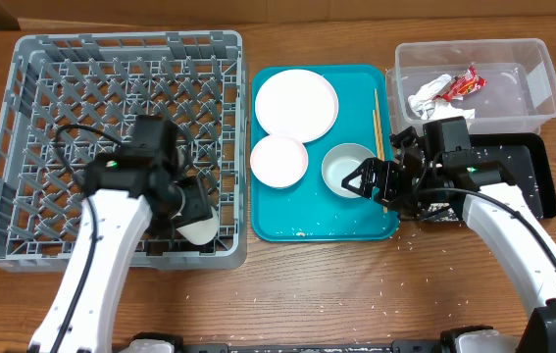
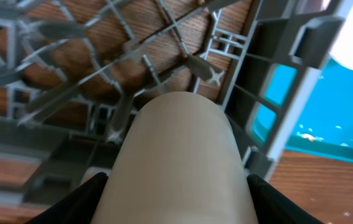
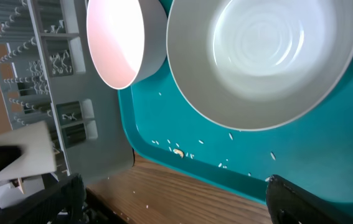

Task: Sort waste into correct bins and load items into the dishwasher
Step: 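Place the white cup into the dish rack with the left gripper, then reach left gripper to the white bowl on the teal tray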

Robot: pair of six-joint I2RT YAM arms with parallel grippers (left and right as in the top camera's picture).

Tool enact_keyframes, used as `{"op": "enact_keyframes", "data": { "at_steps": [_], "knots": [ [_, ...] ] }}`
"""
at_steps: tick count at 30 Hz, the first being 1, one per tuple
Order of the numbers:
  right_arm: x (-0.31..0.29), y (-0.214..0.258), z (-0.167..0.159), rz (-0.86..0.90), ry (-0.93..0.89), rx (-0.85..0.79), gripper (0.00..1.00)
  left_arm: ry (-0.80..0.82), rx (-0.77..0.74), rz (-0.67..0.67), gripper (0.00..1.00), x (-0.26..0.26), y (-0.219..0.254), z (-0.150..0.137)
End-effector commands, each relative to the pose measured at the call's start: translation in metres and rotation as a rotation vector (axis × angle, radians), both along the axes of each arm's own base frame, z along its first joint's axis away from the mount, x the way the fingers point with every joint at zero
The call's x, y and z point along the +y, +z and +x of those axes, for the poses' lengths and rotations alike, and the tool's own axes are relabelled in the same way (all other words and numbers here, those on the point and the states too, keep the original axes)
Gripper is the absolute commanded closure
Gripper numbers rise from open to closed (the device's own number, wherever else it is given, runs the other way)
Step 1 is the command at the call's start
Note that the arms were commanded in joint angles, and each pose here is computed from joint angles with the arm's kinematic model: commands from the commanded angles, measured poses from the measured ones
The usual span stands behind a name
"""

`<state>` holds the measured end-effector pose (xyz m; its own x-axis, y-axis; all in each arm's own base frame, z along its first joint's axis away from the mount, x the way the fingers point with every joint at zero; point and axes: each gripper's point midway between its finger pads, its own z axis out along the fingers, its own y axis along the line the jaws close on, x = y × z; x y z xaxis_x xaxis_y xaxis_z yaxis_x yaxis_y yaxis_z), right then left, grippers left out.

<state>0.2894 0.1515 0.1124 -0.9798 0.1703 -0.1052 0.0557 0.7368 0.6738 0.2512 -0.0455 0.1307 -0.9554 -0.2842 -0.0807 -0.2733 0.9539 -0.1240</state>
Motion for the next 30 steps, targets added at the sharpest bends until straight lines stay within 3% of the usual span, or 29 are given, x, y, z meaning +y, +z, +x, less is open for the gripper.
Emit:
{"op": "enact_keyframes", "data": {
  "at_steps": [1,4,8,10,12,14,15,24,30],
  "knots": [
    [-0.002,0.005,-0.001,-0.01,0.007,-0.027,0.06,-0.07,0.041,0.028,0.66,-0.011,-0.021,0.002],
    [-0.002,0.004,-0.002,-0.011,0.007,-0.019,0.06,-0.131,0.063,0.062,0.58,-0.024,-0.035,0.006],
    [-0.002,0.004,-0.003,-0.013,0.011,-0.019,0.06,-0.167,0.097,0.105,0.38,-0.029,-0.049,0.007],
    [-0.004,0.007,-0.003,-0.026,0.014,-0.029,0.06,-0.166,0.111,0.116,0.36,-0.028,-0.052,0.006],
    [-0.011,0.014,-0.001,-0.071,-0.004,-0.038,0.04,-0.163,0.104,0.123,0.24,-0.026,-0.052,0.008],
    [-0.021,0.034,0.003,-0.139,-0.031,-0.072,0.02,-0.161,0.089,0.137,0.05,-0.024,-0.048,0.012],
    [-0.026,0.046,0.004,-0.163,-0.044,-0.094,0.02,-0.161,0.084,0.136,0.01,-0.025,-0.047,0.013],
    [-0.051,0.165,-0.003,-0.258,-0.136,-0.335,0.0,-0.182,-0.051,0.121,0.0,-0.036,0.02,0.046],
    [-0.052,0.178,-0.011,-0.247,-0.146,-0.381,0.0,-0.397,-0.287,0.023,0.05,-0.093,0.074,0.079]
  ]
}}
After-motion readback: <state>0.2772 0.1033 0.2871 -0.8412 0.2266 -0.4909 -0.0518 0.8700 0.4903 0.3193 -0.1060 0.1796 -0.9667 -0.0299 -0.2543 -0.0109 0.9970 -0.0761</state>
